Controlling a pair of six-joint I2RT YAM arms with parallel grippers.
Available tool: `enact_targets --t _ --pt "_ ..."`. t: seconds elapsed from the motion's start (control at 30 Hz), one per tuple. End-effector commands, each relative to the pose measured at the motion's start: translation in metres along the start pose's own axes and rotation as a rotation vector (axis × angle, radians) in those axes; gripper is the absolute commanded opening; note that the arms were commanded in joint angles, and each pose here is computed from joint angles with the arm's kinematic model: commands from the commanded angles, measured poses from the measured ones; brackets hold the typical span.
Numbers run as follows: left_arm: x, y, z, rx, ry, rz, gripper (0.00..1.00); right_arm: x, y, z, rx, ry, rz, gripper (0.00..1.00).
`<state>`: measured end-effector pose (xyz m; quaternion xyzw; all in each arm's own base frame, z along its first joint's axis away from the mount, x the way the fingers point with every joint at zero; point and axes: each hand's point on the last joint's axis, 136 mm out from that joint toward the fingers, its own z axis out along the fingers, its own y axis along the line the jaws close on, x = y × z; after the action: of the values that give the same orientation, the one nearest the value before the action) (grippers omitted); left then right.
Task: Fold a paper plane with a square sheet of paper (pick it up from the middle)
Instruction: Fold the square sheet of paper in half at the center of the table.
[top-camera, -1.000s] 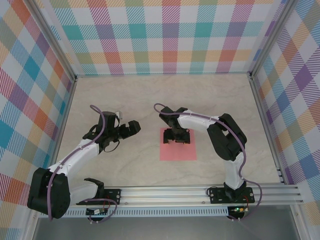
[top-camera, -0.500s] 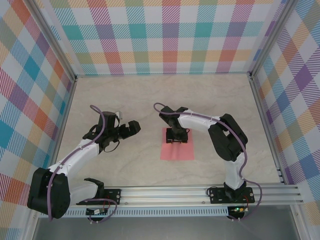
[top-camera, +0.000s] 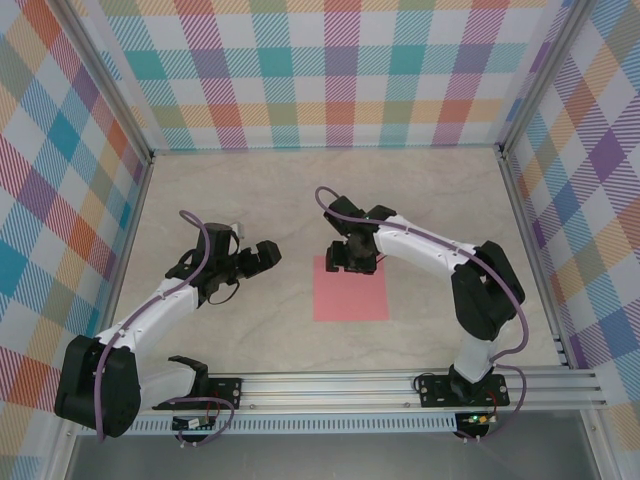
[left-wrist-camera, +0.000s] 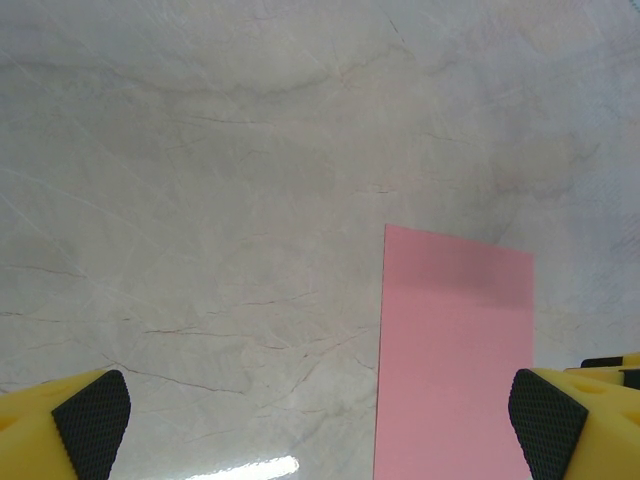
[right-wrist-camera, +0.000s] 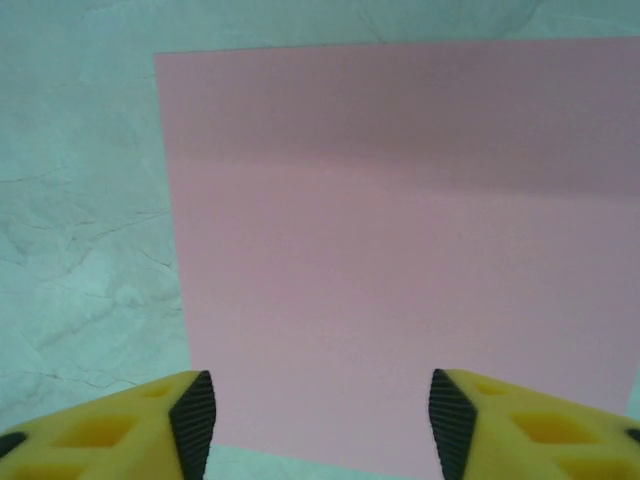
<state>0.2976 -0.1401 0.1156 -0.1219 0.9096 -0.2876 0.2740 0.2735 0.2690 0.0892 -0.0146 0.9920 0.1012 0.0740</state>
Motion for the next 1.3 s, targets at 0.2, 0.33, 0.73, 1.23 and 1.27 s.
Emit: enact_targets --t 0.2,0.33,0.73,1.23,1.27 --pt "-0.004 -0.01 -0.001 0.031 0.012 -0.008 1.0 0.016 -0.02 0.041 0.133 0.113 -0.022 0.89" --pt "-0.003 -0.01 0.0 0.031 0.015 -0.006 1.0 0.016 -0.018 0.052 0.131 0.131 -0.027 0.89" --pt "-0.002 -0.009 0.002 0.031 0.022 -0.005 1.0 0.016 -0.013 0.059 0.149 0.146 -0.034 0.9" --pt "-0.002 -0.008 0.001 0.029 0.021 -0.003 1.0 0.039 -0.031 0.093 0.203 0.227 0.021 0.92" --pt "-0.001 -0.008 0.001 0.027 0.024 -0.004 1.0 0.04 -0.031 0.094 0.198 0.229 0.022 0.91"
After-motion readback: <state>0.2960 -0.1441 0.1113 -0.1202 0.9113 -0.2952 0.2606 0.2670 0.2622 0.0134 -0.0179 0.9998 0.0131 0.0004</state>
